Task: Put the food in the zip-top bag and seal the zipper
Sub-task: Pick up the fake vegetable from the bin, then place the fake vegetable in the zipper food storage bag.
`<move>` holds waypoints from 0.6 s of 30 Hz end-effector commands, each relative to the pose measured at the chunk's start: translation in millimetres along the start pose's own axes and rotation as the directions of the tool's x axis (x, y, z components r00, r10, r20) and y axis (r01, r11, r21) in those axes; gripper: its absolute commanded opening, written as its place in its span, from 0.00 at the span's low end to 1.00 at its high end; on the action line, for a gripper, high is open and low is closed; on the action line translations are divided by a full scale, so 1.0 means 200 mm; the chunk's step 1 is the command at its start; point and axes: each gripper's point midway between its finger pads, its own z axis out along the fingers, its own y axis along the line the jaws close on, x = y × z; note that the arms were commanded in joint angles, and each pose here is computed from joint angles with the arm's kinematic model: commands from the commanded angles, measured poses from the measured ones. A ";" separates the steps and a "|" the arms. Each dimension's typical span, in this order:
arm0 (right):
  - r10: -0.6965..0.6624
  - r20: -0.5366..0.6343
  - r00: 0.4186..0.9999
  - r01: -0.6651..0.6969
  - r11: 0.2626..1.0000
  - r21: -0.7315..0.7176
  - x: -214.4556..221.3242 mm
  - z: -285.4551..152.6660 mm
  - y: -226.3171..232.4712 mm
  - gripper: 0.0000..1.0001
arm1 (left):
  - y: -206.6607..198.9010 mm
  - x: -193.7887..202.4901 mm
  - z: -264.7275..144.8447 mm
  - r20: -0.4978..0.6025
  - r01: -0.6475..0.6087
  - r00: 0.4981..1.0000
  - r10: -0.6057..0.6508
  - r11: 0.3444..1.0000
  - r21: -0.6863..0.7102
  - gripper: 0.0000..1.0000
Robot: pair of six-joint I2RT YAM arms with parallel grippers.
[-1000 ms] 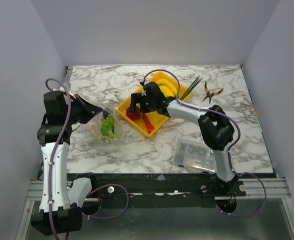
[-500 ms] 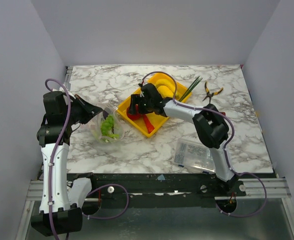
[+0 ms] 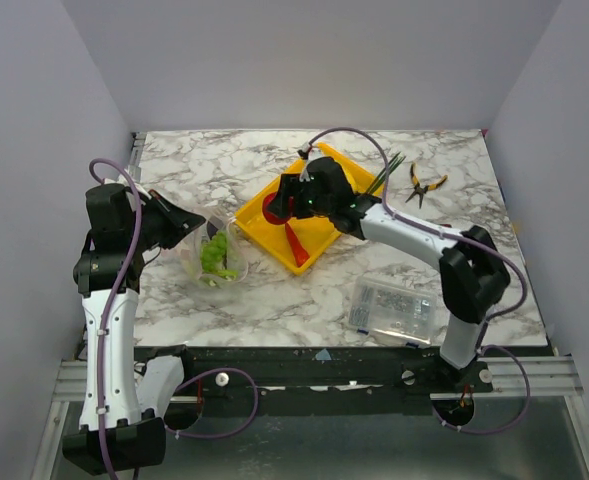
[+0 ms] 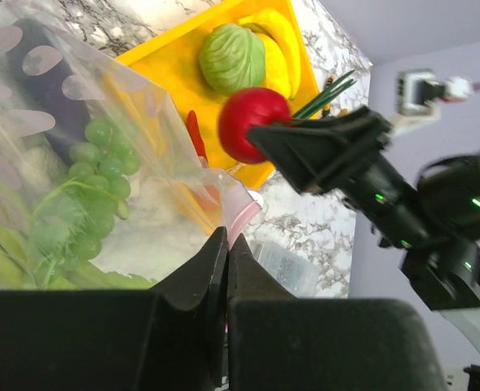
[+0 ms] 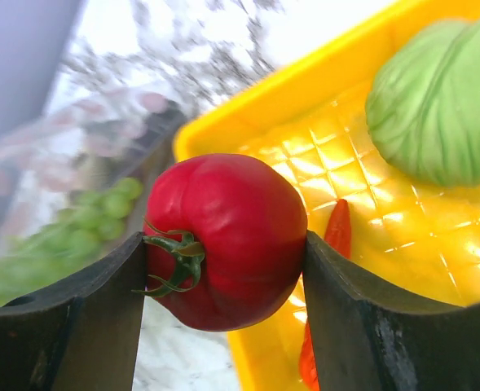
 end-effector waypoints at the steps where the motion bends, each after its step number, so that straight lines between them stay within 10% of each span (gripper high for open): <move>1: -0.029 0.161 0.987 0.044 0.995 -0.090 -0.17 -0.24 0.16 0.00 | -0.01 -0.03 -0.01 0.035 -0.026 0.999 0.026 1.000 0.007 0.00; 11: -0.108 0.332 0.937 0.257 0.857 -0.446 -0.06 -0.81 0.82 0.00 | -0.03 -0.04 -0.01 0.036 -0.023 0.999 0.023 1.000 0.020 0.00; 18: -0.106 0.295 0.950 0.229 0.878 -0.420 0.02 -0.66 0.98 0.00 | -0.07 -0.03 -0.02 0.025 -0.008 1.000 0.006 0.999 0.051 0.00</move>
